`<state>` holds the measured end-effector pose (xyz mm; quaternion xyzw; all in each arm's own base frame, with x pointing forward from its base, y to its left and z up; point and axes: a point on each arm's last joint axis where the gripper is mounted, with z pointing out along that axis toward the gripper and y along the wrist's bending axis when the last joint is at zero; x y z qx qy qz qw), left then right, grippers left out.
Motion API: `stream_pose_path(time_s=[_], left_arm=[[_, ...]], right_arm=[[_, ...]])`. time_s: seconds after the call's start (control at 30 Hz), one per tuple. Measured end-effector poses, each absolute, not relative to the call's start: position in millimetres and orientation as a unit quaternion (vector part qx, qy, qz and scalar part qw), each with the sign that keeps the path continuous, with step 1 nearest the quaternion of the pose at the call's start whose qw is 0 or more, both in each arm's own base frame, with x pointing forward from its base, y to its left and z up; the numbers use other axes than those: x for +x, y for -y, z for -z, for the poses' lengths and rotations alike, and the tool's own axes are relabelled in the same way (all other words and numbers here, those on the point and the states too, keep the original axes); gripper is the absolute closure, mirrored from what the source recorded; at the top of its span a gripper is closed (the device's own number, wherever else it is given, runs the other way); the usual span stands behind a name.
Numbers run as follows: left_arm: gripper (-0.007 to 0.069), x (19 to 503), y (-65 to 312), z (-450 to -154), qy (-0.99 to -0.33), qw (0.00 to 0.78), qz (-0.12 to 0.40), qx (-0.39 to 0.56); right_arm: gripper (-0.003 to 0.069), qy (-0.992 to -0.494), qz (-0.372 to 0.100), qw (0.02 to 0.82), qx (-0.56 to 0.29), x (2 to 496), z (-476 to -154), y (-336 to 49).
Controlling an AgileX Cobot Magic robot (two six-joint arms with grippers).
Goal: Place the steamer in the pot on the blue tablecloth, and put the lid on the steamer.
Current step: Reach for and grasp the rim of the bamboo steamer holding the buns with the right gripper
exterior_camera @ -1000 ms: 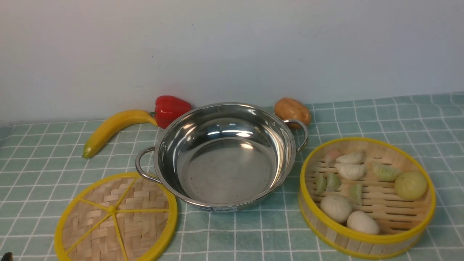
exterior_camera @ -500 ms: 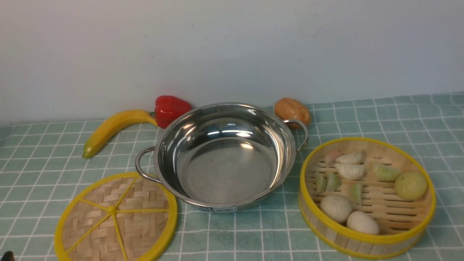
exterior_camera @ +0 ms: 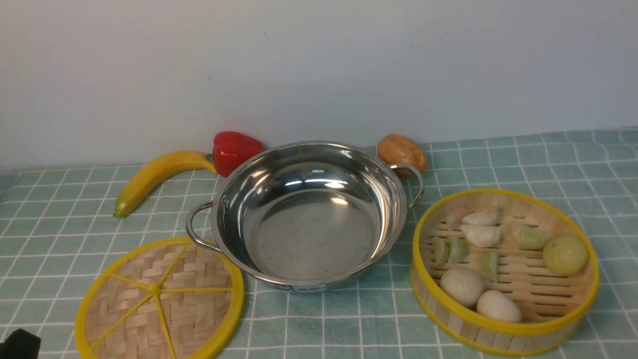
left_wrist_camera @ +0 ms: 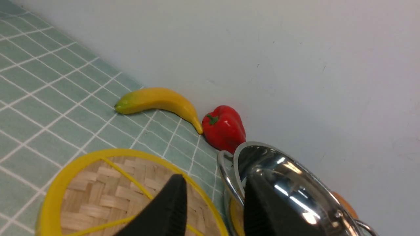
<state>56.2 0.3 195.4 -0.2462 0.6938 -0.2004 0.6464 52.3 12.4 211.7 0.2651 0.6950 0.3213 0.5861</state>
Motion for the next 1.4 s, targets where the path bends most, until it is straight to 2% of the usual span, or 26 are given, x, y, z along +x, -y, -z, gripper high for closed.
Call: stream_pose_path(time_s=[0.27,0.4,0.5,0.6,0.67,0.73,0.87,1.0,1.07,1.1,1.13,1.23,1.33,1.37,1.4], left_arm=[[0.0382,56.1,-4.2,-207.1,-0.646,0.694,0.2,-0.246],[0.0382,54.4,-8.4,-219.6,-0.591,0.743,0.197,-0.244],[0.0382,51.3,-11.7,-229.9,-0.542,0.781,0.194,-0.241],[0.0382,46.4,-15.1,-241.0,-0.486,0.819,0.193,-0.238],[0.0382,44.5,-15.6,-246.3,-0.472,0.827,0.193,-0.236],[0.0382,42.1,-15.3,-255.0,-0.461,0.834,0.195,-0.232],[0.0382,35.8,-12.3,-277.8,-0.452,0.847,0.189,-0.207],[0.0382,36.5,-7.2,-309.1,-0.485,0.849,0.14,-0.154],[0.0382,43.7,-6.2,-321.1,-0.521,0.832,0.125,-0.144],[0.0382,44.7,-6.2,-322.0,-0.525,0.83,0.123,-0.143],[0.0382,52.9,-5.9,-326.3,-0.565,0.804,0.115,-0.143],[0.0382,75.1,-6.6,-331.5,-0.658,0.734,0.09,-0.141],[0.0382,95.1,-8.9,-329.3,-0.755,0.643,0.043,-0.121],[0.0382,96.8,-9.1,-330.6,-0.756,0.642,0.041,-0.12],[0.0382,108.6,-11.3,-328.6,-0.813,0.573,0.012,-0.102]], right_arm=[[0.0419,-0.679,-0.354,0.576,0.286,52.3,-213.6,-13.8],[0.0419,-0.661,-0.374,0.577,0.301,52.5,-216.3,-13.4],[0.0419,-0.632,-0.391,0.589,0.318,53.0,-221.3,-10.9],[0.0419,-0.582,-0.409,0.615,0.34,52.6,-231.2,-5.3],[0.0419,-0.56,-0.408,0.637,0.34,51.3,-239.5,-2.2],[0.0419,-0.538,-0.399,0.665,0.329,48.4,-252.1,0.7],[0.0419,-0.499,-0.352,0.741,0.28,37.6,-285.0,5.8],[0.0419,-0.465,-0.245,0.829,0.19,21.5,-330.4,7.8],[0.0419,-0.476,-0.191,0.845,0.15,23.0,-347.6,6.4],[0.0419,-0.484,-0.182,0.844,0.143,25.2,-348.5,5.8],[0.0419,-0.509,-0.155,0.838,0.118,31.3,-357.4,3.6],[0.0419,-0.613,-0.12,0.777,0.076,58.8,-361.7,-2.6],[0.0419,-0.719,-0.107,0.684,0.05,87.9,-358.3,-7.7],[0.0419,-0.729,-0.106,0.674,0.049,90.6,-355.8,-8.0],[0.0419,-0.788,-0.109,0.605,0.04,108.7,-354.9,-11.2]])
